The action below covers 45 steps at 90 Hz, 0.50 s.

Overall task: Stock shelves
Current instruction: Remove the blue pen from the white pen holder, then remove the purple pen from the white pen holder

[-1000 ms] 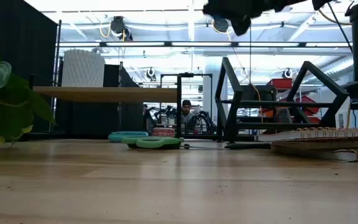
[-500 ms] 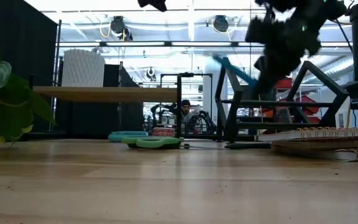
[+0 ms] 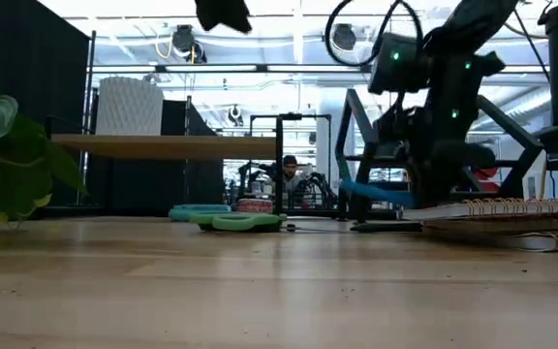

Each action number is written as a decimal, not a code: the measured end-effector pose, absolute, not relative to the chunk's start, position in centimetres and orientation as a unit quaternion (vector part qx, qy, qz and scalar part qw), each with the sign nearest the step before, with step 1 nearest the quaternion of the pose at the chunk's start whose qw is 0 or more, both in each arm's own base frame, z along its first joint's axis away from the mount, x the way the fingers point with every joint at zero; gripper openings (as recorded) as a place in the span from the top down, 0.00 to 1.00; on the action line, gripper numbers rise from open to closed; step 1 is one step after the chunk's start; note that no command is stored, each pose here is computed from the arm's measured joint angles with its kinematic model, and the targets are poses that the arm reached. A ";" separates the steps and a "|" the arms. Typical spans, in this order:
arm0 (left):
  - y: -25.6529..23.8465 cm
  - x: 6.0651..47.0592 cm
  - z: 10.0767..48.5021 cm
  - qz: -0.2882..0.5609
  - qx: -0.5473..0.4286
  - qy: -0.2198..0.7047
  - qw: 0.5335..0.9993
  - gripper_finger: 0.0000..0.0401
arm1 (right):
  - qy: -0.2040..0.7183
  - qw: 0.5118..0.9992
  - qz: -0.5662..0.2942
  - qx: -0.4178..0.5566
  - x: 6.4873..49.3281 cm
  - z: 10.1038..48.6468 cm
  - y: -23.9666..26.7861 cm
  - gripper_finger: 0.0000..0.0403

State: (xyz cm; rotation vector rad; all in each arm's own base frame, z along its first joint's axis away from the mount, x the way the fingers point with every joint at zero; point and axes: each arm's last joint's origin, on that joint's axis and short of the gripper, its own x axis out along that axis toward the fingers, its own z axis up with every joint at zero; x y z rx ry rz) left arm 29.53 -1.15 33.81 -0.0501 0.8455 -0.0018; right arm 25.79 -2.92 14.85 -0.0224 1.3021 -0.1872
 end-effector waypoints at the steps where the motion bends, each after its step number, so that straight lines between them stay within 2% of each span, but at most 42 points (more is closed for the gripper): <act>1: -1.1 29.4 33.6 0.001 -0.024 0.411 0.911 0.71 | 0.605 0.791 -0.088 -0.010 25.8 14.8 -3.0 0.95; 25: -1.0 27.4 30.6 0.024 -0.057 0.363 0.930 0.71 | 0.602 0.792 -0.098 0.003 25.9 14.7 -3.3 0.86; 45: -0.9 27.1 30.5 0.043 -0.048 0.353 0.934 0.71 | 0.617 0.780 -0.104 0.012 25.6 14.9 -3.2 0.64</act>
